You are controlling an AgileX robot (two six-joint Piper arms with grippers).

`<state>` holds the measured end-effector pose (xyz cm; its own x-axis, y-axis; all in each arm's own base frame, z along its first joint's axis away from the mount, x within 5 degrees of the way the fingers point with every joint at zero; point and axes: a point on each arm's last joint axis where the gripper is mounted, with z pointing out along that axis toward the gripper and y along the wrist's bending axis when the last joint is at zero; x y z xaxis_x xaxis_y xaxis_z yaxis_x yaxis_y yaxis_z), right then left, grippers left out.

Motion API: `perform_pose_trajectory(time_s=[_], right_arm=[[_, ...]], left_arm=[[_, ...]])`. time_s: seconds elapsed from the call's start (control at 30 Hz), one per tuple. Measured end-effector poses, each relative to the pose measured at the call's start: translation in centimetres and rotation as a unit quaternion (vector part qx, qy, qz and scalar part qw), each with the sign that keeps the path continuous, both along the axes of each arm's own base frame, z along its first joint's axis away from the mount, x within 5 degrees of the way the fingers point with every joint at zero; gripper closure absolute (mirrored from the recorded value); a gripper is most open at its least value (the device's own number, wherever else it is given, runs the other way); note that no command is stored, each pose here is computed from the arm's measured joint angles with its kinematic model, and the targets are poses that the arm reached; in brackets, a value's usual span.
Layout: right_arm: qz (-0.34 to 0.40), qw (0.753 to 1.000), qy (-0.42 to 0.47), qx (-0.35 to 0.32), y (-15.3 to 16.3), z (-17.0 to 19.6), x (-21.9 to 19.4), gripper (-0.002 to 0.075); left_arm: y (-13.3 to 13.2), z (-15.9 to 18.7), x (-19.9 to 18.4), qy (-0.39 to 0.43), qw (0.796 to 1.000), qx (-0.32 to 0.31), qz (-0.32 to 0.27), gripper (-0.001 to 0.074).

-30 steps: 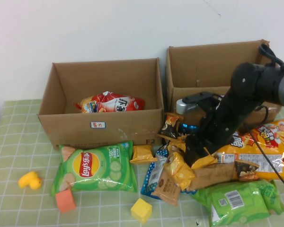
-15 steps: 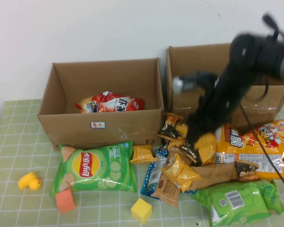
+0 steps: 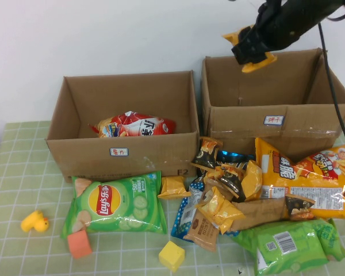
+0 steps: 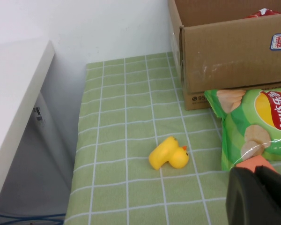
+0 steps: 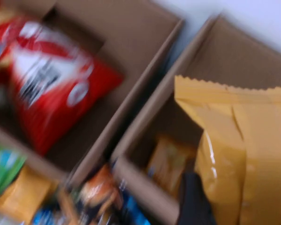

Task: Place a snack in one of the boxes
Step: Place the biscuit in the biscuit box, then pick up the biscuit

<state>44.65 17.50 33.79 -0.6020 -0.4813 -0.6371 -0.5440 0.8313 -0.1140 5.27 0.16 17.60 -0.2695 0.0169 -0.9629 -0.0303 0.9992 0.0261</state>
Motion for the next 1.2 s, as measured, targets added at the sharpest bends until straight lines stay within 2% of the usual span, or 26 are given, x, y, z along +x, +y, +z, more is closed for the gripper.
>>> perform_pose_trajectory(time_s=[0.3,0.47,0.6,0.7,0.8,0.93,1.0,1.1,1.2], right_arm=[[-0.057,0.998,-0.01,0.021,-1.4,-6.4,4.8,0.0311],[-0.119,0.991,0.027,0.049,-3.5,-8.9,6.1,0.0152],[-0.14,0.988,0.048,0.053,-4.7,-8.7,5.9,0.0148],[-0.123,0.99,0.05,0.04,-5.0,-6.8,5.0,0.0232],[-0.098,0.994,0.04,0.032,-5.2,-3.8,3.6,0.0377],[-0.07,0.996,0.036,0.031,-5.6,0.9,0.7,0.0609],[-0.019,0.998,0.051,0.022,-5.8,3.8,-2.1,0.0694],[0.025,0.997,0.059,0.033,-5.4,6.0,-4.4,0.0717],[0.063,0.996,0.052,0.027,-3.4,7.1,-6.6,0.0722]], left_arm=[[0.0,0.0,0.0,0.0,1.0,0.0,0.0,0.0738],[0.0,0.0,0.0,0.0,1.0,0.0,0.0,0.0738],[0.0,0.0,0.0,0.0,1.0,0.0,0.0,0.0738],[0.0,0.0,0.0,0.0,1.0,0.001,0.0,0.0738],[0.0,0.0,0.0,0.0,1.0,0.001,0.0,0.0738],[0.0,0.0,0.0,0.0,1.0,0.001,0.0,0.0738],[0.0,0.0,0.0,0.0,1.0,0.001,0.0,0.0738],[0.0,0.0,0.0,0.0,1.0,0.001,0.0,0.0738],[0.0,0.0,0.0,0.0,1.0,0.001,0.0,0.0738]])
